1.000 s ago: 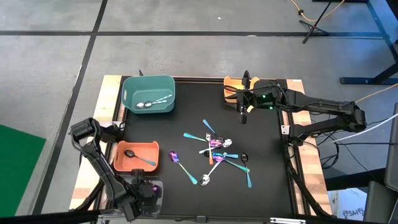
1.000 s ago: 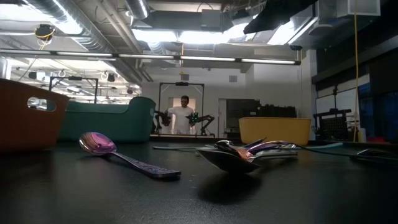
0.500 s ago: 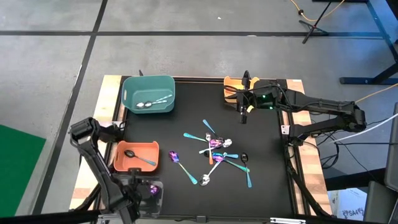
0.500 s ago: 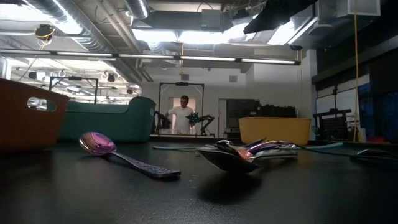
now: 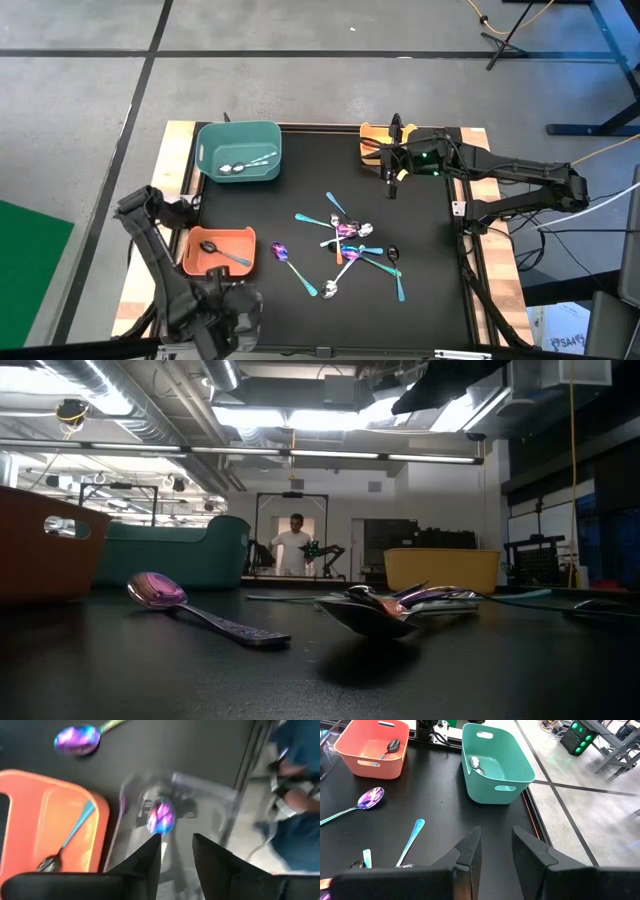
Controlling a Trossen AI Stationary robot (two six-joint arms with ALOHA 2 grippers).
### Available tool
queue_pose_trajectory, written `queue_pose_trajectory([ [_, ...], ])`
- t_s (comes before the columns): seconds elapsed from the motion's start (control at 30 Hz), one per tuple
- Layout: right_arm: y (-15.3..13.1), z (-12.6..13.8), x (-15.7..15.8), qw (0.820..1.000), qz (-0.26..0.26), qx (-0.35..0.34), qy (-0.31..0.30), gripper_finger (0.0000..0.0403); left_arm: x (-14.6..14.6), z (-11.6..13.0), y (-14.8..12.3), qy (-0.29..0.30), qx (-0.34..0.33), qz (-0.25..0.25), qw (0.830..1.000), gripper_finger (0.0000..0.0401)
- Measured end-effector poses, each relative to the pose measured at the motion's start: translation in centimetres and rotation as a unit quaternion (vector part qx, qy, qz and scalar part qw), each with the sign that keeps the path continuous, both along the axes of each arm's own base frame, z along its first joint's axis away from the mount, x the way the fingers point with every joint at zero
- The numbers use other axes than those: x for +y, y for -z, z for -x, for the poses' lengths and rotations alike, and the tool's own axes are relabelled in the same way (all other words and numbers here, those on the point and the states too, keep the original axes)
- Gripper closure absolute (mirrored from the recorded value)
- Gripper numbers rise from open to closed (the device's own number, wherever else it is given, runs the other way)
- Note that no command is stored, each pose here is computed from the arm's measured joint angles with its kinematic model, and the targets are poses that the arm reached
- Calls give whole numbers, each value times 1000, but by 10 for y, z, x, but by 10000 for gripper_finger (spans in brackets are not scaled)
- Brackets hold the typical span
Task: Sort silverware by color (type)
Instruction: Put the violet spoon into the transparent bin
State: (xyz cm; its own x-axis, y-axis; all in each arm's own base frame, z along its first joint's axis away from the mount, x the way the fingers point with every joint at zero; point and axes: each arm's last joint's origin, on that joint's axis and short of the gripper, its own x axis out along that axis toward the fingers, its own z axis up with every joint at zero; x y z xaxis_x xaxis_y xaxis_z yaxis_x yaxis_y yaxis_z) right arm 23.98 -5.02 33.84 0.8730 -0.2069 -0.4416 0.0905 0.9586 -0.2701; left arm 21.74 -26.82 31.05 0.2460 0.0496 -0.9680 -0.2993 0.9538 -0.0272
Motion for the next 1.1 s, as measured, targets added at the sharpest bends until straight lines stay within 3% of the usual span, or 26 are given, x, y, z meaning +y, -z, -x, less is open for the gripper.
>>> queue_pose_trajectory([
  [0.17, 0, 0, 0, 1000, 0, 0, 0, 306, 22, -30, -21, -56, -31, 36, 997, 295],
  [0.27, 0, 0, 0, 1000, 0, 0, 0, 306, 40, -49, -30, -117, -45, 55, 991, 295],
  [0.5, 0, 0, 0, 1000, 0, 0, 0, 306, 85, -83, -34, -278, -46, 98, 955, 295],
  [0.9, 0, 0, 0, 1000, 0, 0, 0, 306, 130, -114, -36, -357, -75, 135, 921, 295],
  [1.0, 0, 0, 0, 1000, 0, 0, 0, 306, 139, -121, -37, -397, -89, 152, 901, 295],
  [1.1, 0, 0, 0, 1000, 0, 0, 0, 306, 147, -125, -36, -461, -90, 169, 867, 295],
])
